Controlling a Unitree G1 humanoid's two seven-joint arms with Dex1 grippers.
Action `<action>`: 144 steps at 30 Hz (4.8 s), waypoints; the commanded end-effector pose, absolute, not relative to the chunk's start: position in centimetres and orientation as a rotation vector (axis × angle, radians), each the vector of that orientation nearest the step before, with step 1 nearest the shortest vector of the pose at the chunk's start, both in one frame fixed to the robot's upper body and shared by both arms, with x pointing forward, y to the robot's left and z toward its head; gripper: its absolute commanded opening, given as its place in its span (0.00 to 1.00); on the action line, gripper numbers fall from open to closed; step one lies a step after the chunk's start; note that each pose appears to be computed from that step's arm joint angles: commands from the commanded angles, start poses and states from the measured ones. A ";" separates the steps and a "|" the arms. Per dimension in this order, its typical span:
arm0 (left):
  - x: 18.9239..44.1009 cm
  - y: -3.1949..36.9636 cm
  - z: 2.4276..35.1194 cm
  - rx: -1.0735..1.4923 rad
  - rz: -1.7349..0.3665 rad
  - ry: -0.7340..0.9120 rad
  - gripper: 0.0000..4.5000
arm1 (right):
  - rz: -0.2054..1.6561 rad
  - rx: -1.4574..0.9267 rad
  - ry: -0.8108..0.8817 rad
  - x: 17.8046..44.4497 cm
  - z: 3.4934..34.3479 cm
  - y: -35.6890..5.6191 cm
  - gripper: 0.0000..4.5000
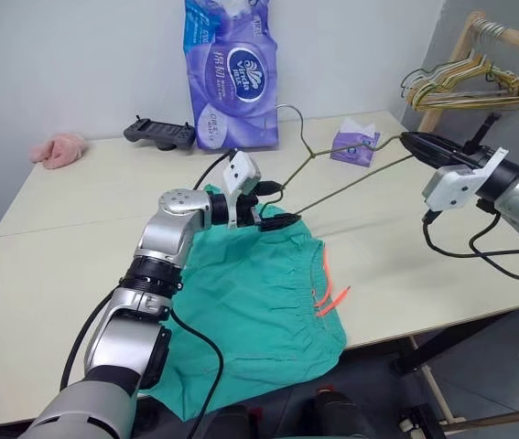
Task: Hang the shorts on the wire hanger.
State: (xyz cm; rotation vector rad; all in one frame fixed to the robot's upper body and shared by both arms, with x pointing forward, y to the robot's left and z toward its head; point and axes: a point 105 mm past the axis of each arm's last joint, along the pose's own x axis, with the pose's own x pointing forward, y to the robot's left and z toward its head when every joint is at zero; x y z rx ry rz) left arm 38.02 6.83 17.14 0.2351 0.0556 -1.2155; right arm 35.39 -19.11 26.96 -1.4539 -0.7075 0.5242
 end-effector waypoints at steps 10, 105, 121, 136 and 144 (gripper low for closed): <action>37.6 6.7 16.8 0.392 -1.265 0.056 1.00 | 0.494 -1.409 -0.889 33.8 31.9 -16.3 0.00; 42.2 8.4 16.1 1.156 -0.866 -0.261 0.00 | 0.653 -1.521 -0.057 38.6 21.5 -17.7 0.33; 42.3 7.8 16.9 1.113 -0.850 -0.296 0.06 | 0.631 -1.540 -0.071 38.3 21.7 -17.7 0.00; 41.3 9.0 17.9 1.042 -0.921 -0.292 0.99 | 0.629 -1.471 -0.016 38.1 21.0 -18.7 0.00; 38.9 11.9 16.8 1.037 -1.049 -0.197 0.99 | 0.562 -1.329 0.159 37.4 19.2 -23.4 0.00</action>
